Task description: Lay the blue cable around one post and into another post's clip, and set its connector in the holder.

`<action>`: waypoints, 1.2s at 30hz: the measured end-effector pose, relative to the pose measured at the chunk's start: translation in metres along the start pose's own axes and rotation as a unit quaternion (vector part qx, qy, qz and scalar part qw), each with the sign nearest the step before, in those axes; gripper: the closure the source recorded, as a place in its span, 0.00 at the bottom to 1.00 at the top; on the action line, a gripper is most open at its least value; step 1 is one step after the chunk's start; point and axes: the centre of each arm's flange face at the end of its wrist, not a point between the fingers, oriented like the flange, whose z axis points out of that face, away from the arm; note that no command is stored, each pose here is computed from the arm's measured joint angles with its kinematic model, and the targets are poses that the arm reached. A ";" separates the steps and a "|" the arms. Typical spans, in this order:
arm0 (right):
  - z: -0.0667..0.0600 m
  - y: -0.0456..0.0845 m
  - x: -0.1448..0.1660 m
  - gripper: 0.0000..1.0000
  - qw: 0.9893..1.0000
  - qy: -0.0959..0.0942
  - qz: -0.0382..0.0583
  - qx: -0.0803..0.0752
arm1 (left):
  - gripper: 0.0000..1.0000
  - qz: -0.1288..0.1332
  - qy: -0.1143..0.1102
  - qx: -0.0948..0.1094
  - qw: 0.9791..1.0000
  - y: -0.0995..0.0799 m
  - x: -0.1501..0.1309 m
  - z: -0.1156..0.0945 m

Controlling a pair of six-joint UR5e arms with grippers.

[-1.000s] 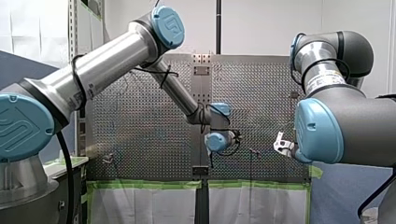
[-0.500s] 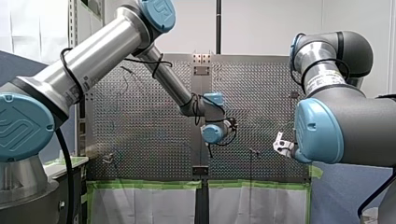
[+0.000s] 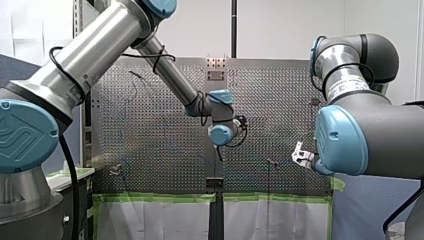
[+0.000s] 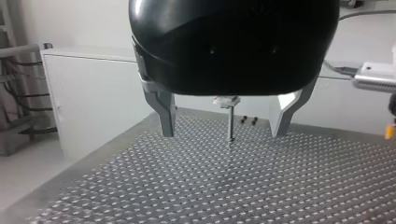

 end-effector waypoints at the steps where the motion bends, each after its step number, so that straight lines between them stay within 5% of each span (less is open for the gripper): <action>1: 0.000 0.000 0.000 1.00 1.000 0.000 0.000 0.000 | 0.02 -0.003 -0.005 -0.001 1.000 0.001 -0.005 -0.001; 12: 0.000 -0.003 -0.001 1.00 1.000 0.000 0.000 0.005 | 0.02 -0.005 -0.058 -0.009 0.998 0.035 -0.053 0.000; 20: 0.000 -0.004 -0.001 1.00 1.000 -0.001 0.001 0.006 | 0.02 0.001 -0.097 -0.034 0.995 0.070 -0.089 -0.001; 28: 0.001 -0.004 0.000 1.00 1.000 -0.001 0.002 0.007 | 0.02 0.022 -0.078 -0.073 0.994 0.087 -0.090 -0.025; 36: 0.003 -0.006 0.001 1.00 1.000 0.000 0.001 0.008 | 0.02 0.035 -0.045 -0.091 0.994 0.102 -0.070 -0.055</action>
